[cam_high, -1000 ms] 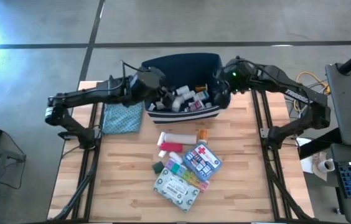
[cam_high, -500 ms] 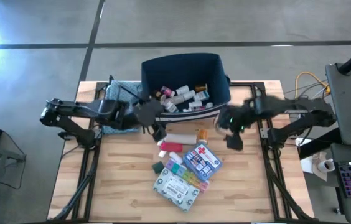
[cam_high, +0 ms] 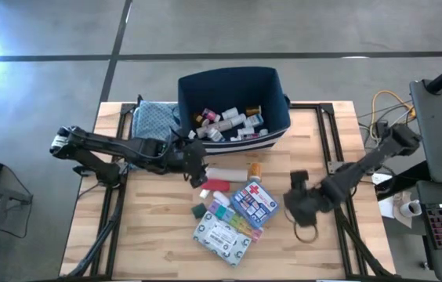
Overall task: Pick & place medical supplies in basket/bin
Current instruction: Put the medicine kit into the blue bin
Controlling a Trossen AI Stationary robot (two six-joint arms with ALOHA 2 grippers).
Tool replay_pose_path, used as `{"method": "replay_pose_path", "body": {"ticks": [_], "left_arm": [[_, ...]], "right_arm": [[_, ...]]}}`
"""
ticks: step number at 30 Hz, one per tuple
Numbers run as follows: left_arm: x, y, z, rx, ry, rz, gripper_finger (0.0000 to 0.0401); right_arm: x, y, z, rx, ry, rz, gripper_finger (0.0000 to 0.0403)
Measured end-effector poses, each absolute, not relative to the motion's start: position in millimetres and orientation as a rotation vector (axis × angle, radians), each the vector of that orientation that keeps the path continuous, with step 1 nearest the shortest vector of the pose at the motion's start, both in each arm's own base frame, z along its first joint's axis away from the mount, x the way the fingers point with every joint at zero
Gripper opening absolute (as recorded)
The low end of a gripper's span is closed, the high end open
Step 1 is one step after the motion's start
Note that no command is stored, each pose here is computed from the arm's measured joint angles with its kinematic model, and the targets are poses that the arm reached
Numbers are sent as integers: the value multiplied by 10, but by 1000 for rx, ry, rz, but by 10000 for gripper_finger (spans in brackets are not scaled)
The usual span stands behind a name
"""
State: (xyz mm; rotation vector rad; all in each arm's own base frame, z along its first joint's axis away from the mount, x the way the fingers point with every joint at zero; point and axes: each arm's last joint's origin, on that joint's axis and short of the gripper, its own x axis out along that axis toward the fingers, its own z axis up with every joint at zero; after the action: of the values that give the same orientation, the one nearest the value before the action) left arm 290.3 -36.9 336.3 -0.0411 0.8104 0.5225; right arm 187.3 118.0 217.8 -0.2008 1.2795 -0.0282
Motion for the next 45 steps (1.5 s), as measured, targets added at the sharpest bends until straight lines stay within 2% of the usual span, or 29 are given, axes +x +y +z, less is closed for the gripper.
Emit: {"method": "replay_pose_path", "body": {"ticks": [2,6,10,14,19,24,29,36,39,45], "left_arm": [[2898,-370,3319,-22,832,509,287],[2928,-353,3246,27,886,364,287],[2988,-338,3138,164,875,264,287],[3062,-339,3023,309,827,121,287],[3151,-349,2827,336,696,-52,287],[3189,-377,2647,298,592,-135,287],[3315,-423,2456,119,552,-247,287],[3730,-454,2244,-247,651,-286,287],[3936,-391,2244,-395,677,-247,287],[4163,-141,2131,-676,862,-126,287]], "right_arm": [[1866,1323,2051,-185,1247,41,242],[1924,1593,1857,-153,1159,128,241],[2034,1729,1769,-250,1160,-24,235],[2179,1837,1677,-349,1283,-140,229],[2404,2049,1605,-312,1340,-271,228],[2532,2219,1634,-298,1233,-382,228],[2479,2300,1625,-298,1160,-443,228],[2341,2327,1637,-318,1131,-495,228],[2318,2344,1638,-390,1132,-458,228],[2309,2331,1607,-478,1124,-435,228]]}}
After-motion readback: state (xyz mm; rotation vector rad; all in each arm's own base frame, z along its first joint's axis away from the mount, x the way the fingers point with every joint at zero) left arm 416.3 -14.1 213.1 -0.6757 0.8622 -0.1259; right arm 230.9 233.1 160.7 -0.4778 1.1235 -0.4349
